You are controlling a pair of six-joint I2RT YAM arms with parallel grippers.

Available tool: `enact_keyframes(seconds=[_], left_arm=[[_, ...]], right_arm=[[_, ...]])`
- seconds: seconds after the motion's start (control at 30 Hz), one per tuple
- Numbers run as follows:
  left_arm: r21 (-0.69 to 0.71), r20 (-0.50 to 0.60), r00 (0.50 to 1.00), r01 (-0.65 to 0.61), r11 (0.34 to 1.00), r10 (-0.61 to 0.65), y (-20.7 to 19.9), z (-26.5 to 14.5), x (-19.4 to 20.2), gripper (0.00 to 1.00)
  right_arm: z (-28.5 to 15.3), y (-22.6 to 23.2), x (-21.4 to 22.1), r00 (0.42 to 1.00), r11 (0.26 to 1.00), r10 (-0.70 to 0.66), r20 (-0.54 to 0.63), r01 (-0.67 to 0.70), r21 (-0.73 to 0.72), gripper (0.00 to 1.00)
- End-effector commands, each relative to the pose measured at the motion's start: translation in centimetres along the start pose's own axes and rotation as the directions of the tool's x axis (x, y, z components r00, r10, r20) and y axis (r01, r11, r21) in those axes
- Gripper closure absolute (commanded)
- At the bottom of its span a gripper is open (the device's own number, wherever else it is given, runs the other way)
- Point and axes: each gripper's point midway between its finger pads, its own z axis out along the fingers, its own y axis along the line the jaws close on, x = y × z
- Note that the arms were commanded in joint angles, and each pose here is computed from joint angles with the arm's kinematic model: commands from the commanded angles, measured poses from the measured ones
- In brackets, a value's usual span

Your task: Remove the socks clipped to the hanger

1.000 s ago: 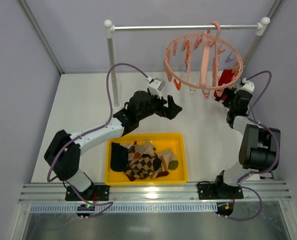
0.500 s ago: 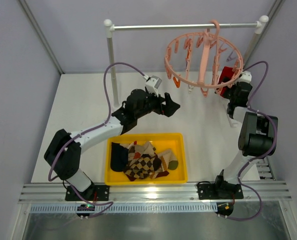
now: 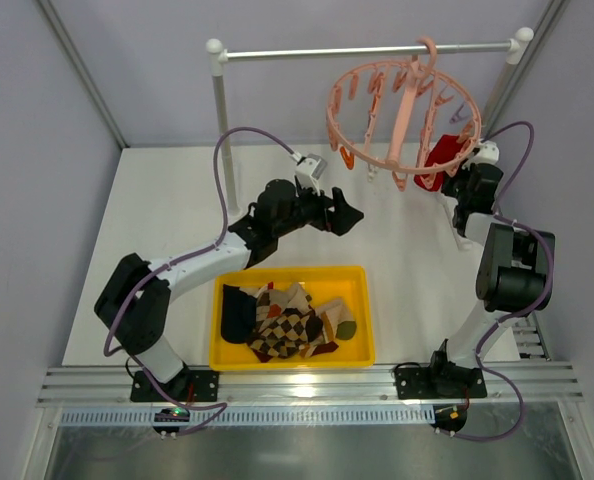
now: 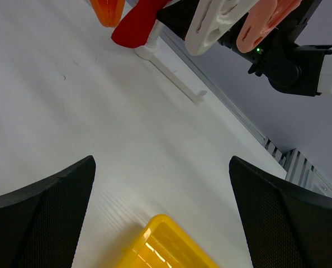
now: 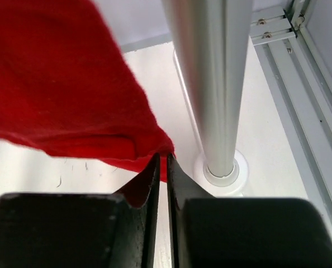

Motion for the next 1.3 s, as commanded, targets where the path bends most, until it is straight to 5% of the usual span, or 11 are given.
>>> enact_keyframes(seconds=[0.0, 0.77, 1.03, 1.17, 1.27], left_arm=[[0.062, 0.053, 0.999, -0.007, 0.998, 0.004, -1.2, 0.1, -1.9, 0.00], [0.121, 0.067, 0.996, 0.042, 0.992, -0.050, -2.4, -0.4, -1.7, 0.00], [0.143, 0.074, 0.995, 0.050, 0.988, -0.061, -3.0, -0.9, -1.8, 0.00], [0.140, 0.092, 0.995, 0.035, 0.990, -0.048, -3.3, -1.5, -2.4, 0.00], [0.140, 0.093, 0.995, 0.030, 0.990, -0.043, -3.4, -1.8, -2.5, 0.00]], right_arm=[[-0.2, 1.3, -2.6, 0.997, 0.999, -0.011, 0.079, 0.014, -0.044, 0.91], [-13.4, 6.1, -5.6, 0.977, 0.992, 0.047, 0.210, -0.021, -0.125, 0.96], [-17.3, 5.4, -6.3, 0.972, 0.999, 0.019, 0.235, -0.007, -0.052, 0.96], [-17.0, 2.3, -5.2, 0.977, 0.990, 0.058, 0.206, -0.083, 0.112, 0.92], [-15.3, 1.3, -4.2, 0.985, 0.983, 0.066, 0.161, -0.091, 0.158, 0.78]])
